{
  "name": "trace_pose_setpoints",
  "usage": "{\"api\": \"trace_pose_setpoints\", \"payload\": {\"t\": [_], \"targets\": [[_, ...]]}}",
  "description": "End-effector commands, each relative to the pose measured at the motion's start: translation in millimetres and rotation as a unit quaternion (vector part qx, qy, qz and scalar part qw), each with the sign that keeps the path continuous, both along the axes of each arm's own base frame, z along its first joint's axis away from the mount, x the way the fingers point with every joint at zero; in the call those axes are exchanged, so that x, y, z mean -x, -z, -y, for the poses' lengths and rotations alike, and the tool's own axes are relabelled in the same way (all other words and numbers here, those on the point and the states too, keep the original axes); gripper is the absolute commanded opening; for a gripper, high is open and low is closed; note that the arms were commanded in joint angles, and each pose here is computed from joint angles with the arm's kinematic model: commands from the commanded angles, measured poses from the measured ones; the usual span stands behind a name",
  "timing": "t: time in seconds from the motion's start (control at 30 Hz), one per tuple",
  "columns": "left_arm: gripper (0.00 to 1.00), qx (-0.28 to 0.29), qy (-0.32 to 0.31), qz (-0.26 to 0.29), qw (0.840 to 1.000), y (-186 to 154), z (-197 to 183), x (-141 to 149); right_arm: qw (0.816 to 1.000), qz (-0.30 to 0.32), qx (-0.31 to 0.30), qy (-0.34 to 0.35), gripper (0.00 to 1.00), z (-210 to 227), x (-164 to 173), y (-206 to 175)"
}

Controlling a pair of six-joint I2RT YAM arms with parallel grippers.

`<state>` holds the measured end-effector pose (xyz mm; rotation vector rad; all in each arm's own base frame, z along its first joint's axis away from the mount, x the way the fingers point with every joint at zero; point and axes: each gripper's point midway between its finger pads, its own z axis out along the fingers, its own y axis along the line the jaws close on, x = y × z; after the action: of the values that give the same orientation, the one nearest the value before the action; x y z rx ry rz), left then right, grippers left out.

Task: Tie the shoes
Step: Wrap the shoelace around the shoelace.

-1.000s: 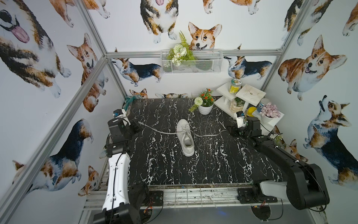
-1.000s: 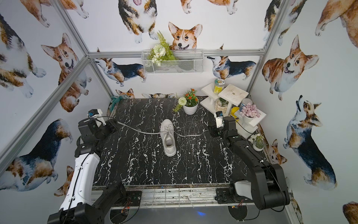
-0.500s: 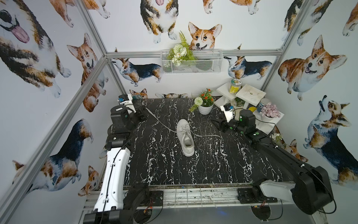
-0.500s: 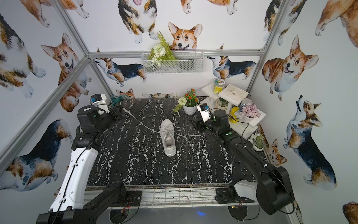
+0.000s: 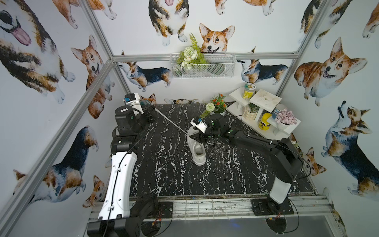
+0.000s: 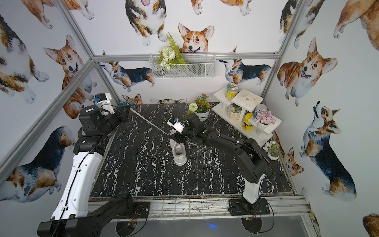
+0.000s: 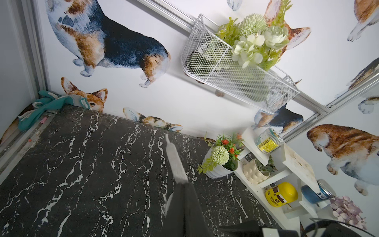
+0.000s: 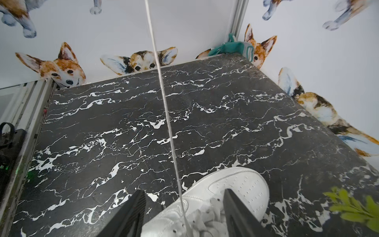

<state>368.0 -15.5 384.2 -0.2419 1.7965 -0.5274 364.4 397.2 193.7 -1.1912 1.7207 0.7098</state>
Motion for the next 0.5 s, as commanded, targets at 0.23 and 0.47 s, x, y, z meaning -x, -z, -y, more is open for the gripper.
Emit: {"api": "trace_pose_setpoints", "payload": {"t": [0.23, 0.47], "targets": [[0.0, 0.0, 0.0, 0.006, 1.0, -5, 0, 1, 0.999, -0.029, 0.006, -0.03, 0.43, -34, -9, 17], [0.0, -0.003, -0.005, 0.001, 1.0, -1, -1, 2, 0.999, -0.029, -0.005, -0.034, 0.17, -33, -4, 7]]}}
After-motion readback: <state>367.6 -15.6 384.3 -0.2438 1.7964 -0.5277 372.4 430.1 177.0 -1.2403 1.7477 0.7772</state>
